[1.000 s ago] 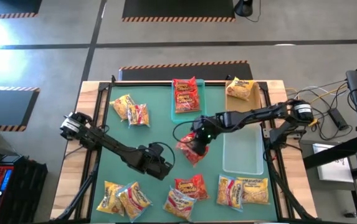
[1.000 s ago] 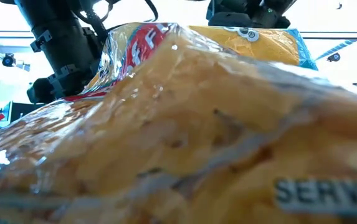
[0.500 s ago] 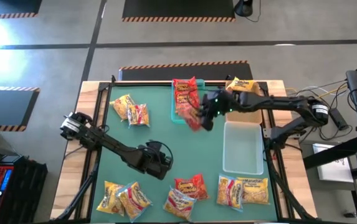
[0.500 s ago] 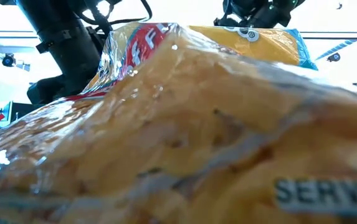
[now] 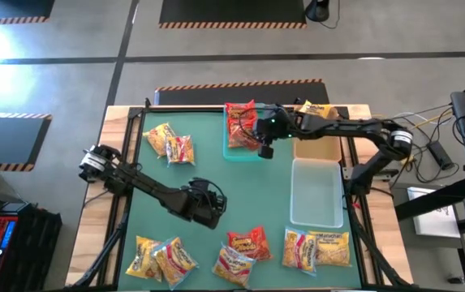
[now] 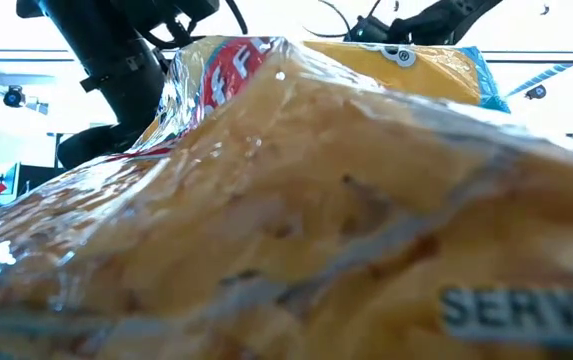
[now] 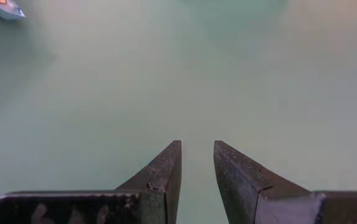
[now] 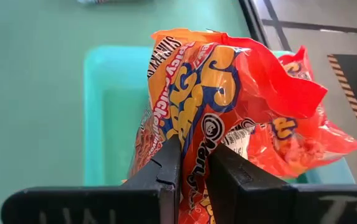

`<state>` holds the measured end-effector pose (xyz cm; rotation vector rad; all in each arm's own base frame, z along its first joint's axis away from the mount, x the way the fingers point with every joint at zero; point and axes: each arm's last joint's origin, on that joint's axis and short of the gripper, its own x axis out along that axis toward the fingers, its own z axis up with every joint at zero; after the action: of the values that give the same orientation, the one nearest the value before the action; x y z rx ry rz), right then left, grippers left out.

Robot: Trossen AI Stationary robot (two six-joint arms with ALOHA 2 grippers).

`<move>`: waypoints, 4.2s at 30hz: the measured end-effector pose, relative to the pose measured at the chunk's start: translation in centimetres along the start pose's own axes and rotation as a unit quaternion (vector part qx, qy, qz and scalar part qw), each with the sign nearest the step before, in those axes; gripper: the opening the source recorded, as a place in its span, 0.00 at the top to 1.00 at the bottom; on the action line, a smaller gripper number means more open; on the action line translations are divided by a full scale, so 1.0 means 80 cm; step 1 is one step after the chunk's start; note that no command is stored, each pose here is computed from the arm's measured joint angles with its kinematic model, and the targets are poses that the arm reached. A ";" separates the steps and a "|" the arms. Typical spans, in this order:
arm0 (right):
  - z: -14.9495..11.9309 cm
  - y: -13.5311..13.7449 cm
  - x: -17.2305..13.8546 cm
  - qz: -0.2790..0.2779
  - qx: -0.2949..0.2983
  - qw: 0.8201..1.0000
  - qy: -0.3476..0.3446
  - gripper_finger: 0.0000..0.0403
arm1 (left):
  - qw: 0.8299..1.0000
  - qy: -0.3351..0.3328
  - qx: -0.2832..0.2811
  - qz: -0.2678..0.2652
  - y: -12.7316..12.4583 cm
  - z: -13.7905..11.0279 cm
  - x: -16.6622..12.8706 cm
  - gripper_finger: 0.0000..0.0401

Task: Sort Maruchan noodles
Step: Put the orange noodle pack into the green bin, then put the blue noodle pack into the transparent bin

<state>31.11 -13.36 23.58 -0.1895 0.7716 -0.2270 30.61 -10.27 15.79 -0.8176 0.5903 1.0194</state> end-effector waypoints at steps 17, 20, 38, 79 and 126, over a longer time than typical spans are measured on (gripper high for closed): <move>0.011 -0.015 0.018 -0.096 -0.007 0.994 0.042 0.72 | 0.997 0.005 -0.060 -0.047 -0.014 -0.001 0.000 0.81; 0.020 -0.018 0.011 -0.095 0.013 0.994 0.054 0.71 | 0.995 0.008 -0.071 -0.064 -0.018 -0.002 -0.002 0.81; 0.064 0.025 -0.027 0.264 0.245 0.931 0.056 0.79 | 0.935 0.111 0.037 -0.336 -0.076 -0.072 -0.113 0.81; 0.060 0.297 -0.091 0.228 0.280 0.918 0.162 0.63 | 0.941 0.224 0.069 -0.245 -0.084 -0.224 -0.123 0.81; 0.044 0.352 -0.047 0.265 0.276 0.905 0.187 0.53 | 0.965 0.138 0.139 -0.176 -0.100 -0.162 -0.043 0.81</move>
<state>34.70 14.95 21.46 0.6169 1.0763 0.0479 35.71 -24.87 13.43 -0.7839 0.7745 0.4857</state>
